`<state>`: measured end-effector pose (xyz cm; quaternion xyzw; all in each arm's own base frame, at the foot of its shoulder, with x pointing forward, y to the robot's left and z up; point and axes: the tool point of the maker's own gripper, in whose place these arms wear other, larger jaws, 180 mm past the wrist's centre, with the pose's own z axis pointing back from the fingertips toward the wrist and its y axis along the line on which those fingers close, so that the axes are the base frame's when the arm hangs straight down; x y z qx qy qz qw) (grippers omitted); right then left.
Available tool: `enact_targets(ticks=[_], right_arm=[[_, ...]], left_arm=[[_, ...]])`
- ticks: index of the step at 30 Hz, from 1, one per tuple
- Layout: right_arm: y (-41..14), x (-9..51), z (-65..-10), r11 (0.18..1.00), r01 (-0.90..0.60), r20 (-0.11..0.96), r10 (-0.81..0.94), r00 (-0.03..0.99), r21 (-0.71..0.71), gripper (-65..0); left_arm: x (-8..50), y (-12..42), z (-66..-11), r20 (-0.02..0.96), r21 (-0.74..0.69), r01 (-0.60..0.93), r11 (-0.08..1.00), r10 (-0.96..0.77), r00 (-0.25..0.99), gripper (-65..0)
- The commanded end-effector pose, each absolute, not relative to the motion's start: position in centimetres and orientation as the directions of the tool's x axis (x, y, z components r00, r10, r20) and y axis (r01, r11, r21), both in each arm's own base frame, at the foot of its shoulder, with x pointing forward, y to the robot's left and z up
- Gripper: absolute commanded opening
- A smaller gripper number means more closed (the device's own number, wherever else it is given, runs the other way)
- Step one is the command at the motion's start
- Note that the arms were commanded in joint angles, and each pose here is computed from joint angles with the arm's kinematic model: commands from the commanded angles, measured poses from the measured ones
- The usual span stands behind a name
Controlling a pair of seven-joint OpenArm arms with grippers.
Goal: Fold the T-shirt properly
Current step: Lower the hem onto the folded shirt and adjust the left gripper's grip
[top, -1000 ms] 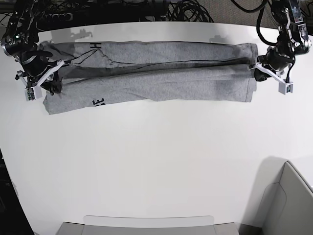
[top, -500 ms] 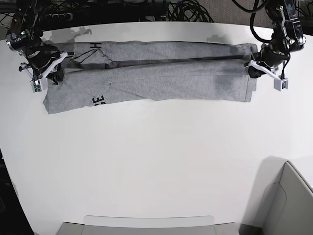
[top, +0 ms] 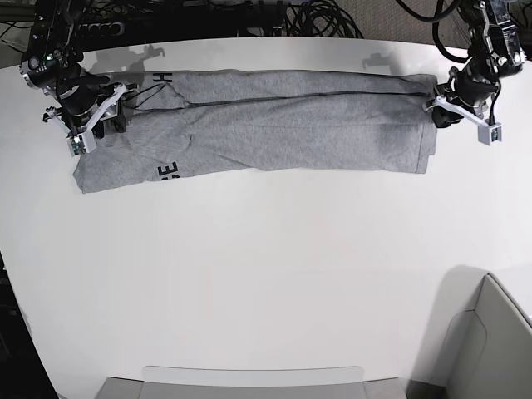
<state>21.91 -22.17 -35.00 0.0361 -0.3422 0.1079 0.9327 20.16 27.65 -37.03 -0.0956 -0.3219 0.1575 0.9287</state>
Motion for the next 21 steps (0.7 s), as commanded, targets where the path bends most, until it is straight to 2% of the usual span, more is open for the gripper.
enact_targets(ticks=[1, 8, 14, 17, 21], right_arm=[[-22.2, 22.8, -33.8, 0.97, -0.24, 0.679, 0.193, 0.708, -0.026, -42.6], [-22.2, 23.2, -33.5, 0.97, -0.241, 0.688, 0.194, 0.7, -0.028, -42.6], [-22.1, 23.2, -33.6, 0.971, -0.239, 0.689, 0.189, 0.7, -0.023, -42.6], [-22.1, 23.2, -33.6, 0.971, -0.238, 0.689, 0.186, 0.7, -0.021, -42.6], [-22.1, 23.3, -33.6, 0.971, -0.238, 0.69, 0.186, 0.699, -0.021, -42.6]], left_arm=[[20.9, 27.5, -36.1, 0.596, -0.282, -0.205, 0.937, 0.338, 0.728, -49.2], [21.1, 27.8, -36.4, 0.583, -0.249, -0.164, 0.955, 0.283, 0.762, -47.3], [20.2, 30.9, -37.0, 0.568, -0.237, -0.262, 0.936, 0.352, 0.744, -47.2], [21.3, 31.0, -35.7, 0.591, -0.301, -0.27, 0.915, 0.401, 0.7, -47.2], [20.9, 31.6, -34.8, 0.569, -0.356, -0.294, 0.887, 0.455, 0.685, -47.3]])
